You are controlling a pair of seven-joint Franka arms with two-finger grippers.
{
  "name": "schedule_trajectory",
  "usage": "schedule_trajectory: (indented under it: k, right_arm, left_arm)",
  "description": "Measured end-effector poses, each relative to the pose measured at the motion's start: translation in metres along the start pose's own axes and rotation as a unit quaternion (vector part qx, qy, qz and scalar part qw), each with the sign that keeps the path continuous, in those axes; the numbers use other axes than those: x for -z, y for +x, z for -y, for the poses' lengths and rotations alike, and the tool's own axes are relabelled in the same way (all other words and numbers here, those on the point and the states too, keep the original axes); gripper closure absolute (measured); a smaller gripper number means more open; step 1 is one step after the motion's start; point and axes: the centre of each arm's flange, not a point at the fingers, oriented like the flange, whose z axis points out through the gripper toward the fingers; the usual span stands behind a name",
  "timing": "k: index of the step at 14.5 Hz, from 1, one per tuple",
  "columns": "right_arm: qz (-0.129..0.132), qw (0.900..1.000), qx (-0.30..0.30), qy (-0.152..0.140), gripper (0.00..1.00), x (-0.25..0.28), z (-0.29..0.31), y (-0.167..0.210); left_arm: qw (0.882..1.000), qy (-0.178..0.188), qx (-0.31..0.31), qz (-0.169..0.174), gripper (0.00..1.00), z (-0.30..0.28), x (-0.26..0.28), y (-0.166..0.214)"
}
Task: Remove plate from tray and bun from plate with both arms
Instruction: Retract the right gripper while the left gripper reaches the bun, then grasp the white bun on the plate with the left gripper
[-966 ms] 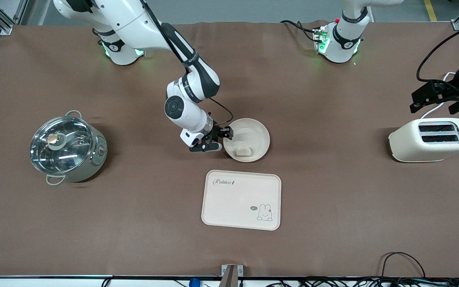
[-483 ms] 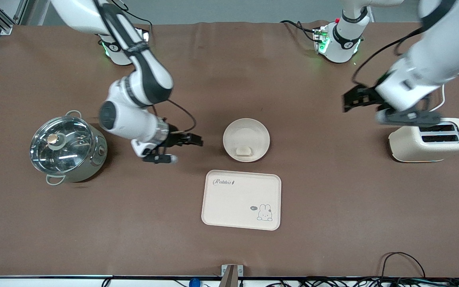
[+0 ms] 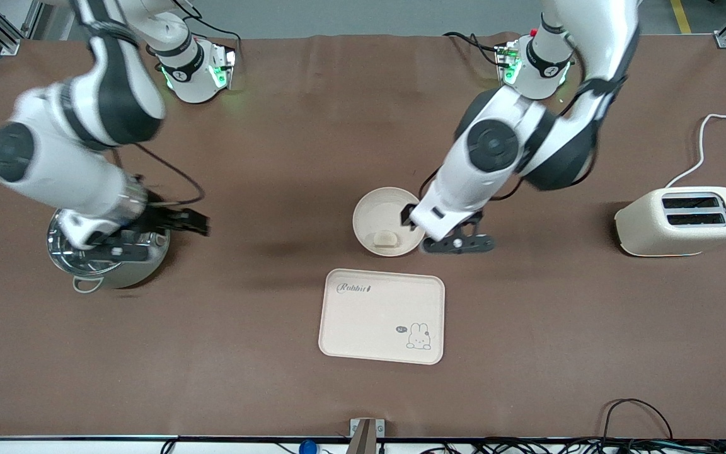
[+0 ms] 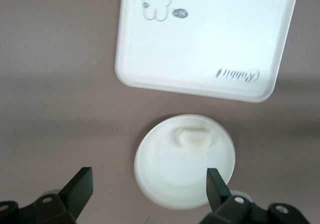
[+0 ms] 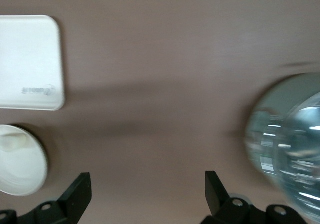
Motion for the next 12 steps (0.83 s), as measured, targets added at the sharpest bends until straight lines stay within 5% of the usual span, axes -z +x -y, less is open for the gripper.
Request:
schedule_trajectory:
  k: [6,12]
  right_arm:
    - [-0.019,0.998,0.042,-0.031,0.0,0.106,-0.096,-0.037]
    - [-0.043,0.996,0.034,-0.067,0.0,0.187,-0.12,-0.075]
  left_arm:
    - [0.999,0.002,0.028,-0.017,0.0,-0.044,-0.12,-0.016]
    - [0.999,-0.01,0.028,-0.015,0.0,-0.053,-0.173,-0.036]
